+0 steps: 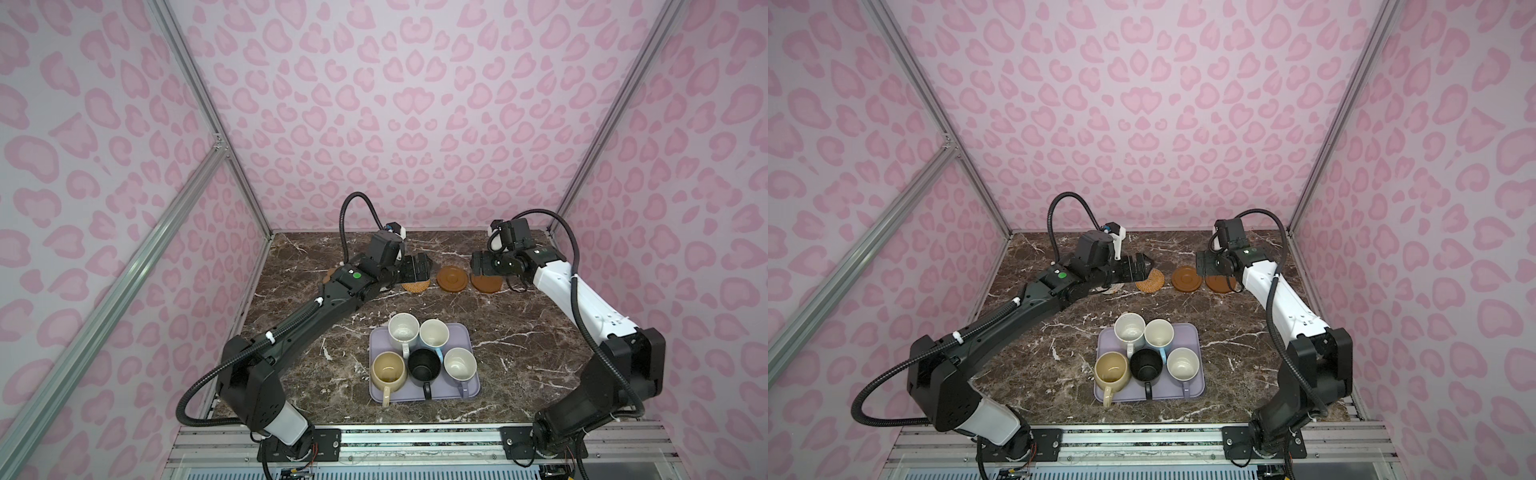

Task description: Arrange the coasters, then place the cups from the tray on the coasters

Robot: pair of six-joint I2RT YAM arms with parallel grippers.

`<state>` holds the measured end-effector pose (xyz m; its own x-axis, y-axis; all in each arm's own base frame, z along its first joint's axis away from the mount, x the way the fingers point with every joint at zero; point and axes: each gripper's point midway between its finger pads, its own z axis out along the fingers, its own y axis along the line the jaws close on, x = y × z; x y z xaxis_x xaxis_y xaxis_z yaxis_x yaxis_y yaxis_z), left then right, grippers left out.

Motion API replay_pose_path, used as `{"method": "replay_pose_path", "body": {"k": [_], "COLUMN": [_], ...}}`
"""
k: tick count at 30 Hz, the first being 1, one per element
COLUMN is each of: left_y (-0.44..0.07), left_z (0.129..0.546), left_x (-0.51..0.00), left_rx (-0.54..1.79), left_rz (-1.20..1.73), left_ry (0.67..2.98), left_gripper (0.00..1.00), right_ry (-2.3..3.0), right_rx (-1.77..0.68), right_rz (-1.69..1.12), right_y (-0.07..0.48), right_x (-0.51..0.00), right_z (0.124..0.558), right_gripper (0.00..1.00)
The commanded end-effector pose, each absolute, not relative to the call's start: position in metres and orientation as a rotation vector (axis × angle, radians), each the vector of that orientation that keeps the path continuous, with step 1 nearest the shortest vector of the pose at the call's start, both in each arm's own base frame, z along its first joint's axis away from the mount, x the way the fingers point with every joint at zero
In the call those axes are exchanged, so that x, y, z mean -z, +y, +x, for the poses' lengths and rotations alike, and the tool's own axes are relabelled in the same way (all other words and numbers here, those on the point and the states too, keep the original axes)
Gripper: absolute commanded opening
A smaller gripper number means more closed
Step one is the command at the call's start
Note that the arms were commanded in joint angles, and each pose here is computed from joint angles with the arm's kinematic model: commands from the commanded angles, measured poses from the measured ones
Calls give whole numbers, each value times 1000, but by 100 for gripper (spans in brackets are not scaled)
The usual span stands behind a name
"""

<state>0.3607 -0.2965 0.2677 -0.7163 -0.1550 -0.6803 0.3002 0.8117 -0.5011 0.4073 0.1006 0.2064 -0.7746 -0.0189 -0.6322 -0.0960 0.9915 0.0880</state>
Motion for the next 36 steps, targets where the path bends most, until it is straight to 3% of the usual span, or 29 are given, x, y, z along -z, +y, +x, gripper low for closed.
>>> {"method": "replay_pose_path", "body": {"k": [1,12,17,25,32,36], "left_y": [-282,-228,-205,-209,-223,-237], "left_z": [350,312,301,273,242,232], "left_x": [-272,-268,-264,-218,-191,-174], "left_rx": [775,711,673,631,622,594], "left_rz": [70,-15,-89,-112,-110,-82], "left_ry": [2214,2183,2168,2509,2631,2688], "left_gripper": [98,97,97,99,91,80], "right_ry": [2407,2126,2064,2155,2176,2196], "right_rx": [-162,-311,-533,-567,-583,-588], "right_rz": [-121,-157,-278,-545,-684,-677], "right_y": [104,102,138,201,235,239], "right_x": [-211,-231,-241,-211,-190,-184], "right_z": [386,329,313,299,288,291], "right_gripper": [97,98,98,98,99,99]}}
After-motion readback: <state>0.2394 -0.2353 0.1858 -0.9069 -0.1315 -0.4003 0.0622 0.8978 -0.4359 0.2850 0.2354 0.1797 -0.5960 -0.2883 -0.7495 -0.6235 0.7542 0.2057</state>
